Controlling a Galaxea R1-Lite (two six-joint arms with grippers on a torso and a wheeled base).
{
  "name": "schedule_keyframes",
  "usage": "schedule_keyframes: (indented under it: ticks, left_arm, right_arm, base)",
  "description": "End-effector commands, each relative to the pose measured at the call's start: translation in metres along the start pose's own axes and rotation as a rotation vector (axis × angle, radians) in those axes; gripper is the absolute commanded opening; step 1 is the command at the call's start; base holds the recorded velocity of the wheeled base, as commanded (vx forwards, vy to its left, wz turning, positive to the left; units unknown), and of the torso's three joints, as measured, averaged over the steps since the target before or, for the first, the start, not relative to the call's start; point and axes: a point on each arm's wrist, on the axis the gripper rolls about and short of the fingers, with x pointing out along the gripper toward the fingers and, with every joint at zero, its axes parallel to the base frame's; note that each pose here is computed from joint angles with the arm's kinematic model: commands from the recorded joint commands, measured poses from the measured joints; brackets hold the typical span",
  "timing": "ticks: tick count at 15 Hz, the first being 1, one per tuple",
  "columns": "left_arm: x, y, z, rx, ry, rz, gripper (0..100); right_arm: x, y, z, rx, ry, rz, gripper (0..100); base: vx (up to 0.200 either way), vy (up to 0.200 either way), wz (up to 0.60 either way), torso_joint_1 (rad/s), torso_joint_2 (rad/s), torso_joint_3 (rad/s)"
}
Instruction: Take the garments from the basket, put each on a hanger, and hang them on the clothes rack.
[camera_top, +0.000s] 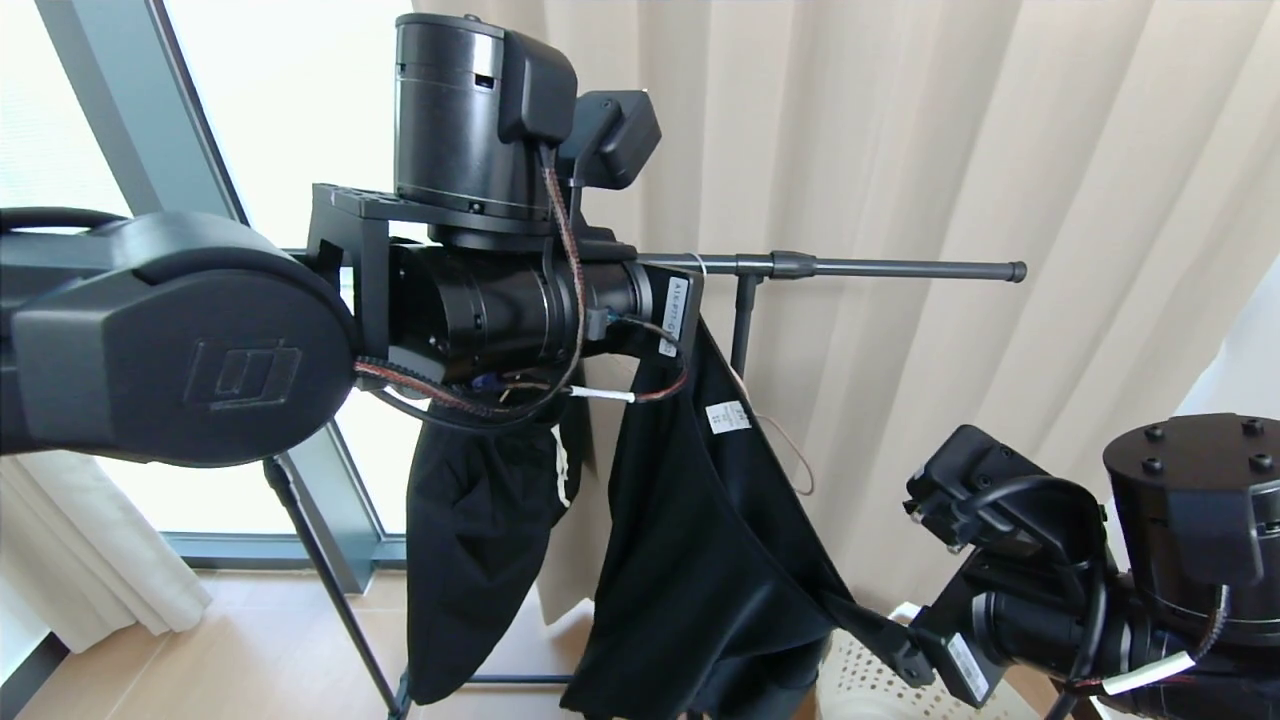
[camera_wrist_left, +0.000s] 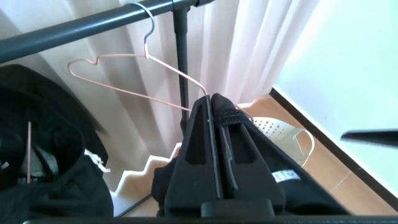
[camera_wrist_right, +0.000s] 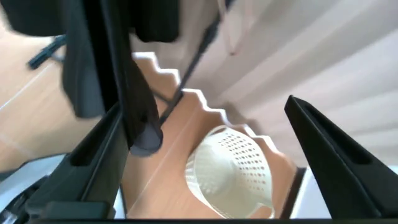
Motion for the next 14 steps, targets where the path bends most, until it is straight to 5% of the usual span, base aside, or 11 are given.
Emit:
schedule_keyframes:
  ticks: [1,5,9,14]
  left_arm:
    - [0.004,-0.005,-0.002,0.004,0.006,-0.01,0]
    - [0.005,-0.008,-0.002,0.007,0.004,-0.002,0]
    - [0.009,-0.002,-0.007,0.006,0.019,0.045,0]
    - [0.008,-0.009,-0.011,0.028,0.034,0.064,0]
  right_arm:
    - [-0.004,0.001,0.0,-0.027,-0.027,0.055,100]
    - [-0.003,0.002,0.01,-0.035,-0.126,0.158,100]
    - [0.009,-0.001,0.021,-0.008,-0.202,0.146,100]
    - [0.039,0.006,0.059,-0.009,-0.259,0.137,100]
  base:
    - [0.0,0.0,0.0,0.0,0.0,0.0]
    - [0.0,0.0,0.0,0.0,0.0,0.0]
    - [0.0,0.0,0.0,0.0,0.0,0.0]
    - [0.0,0.0,0.0,0.0,0.0,0.0]
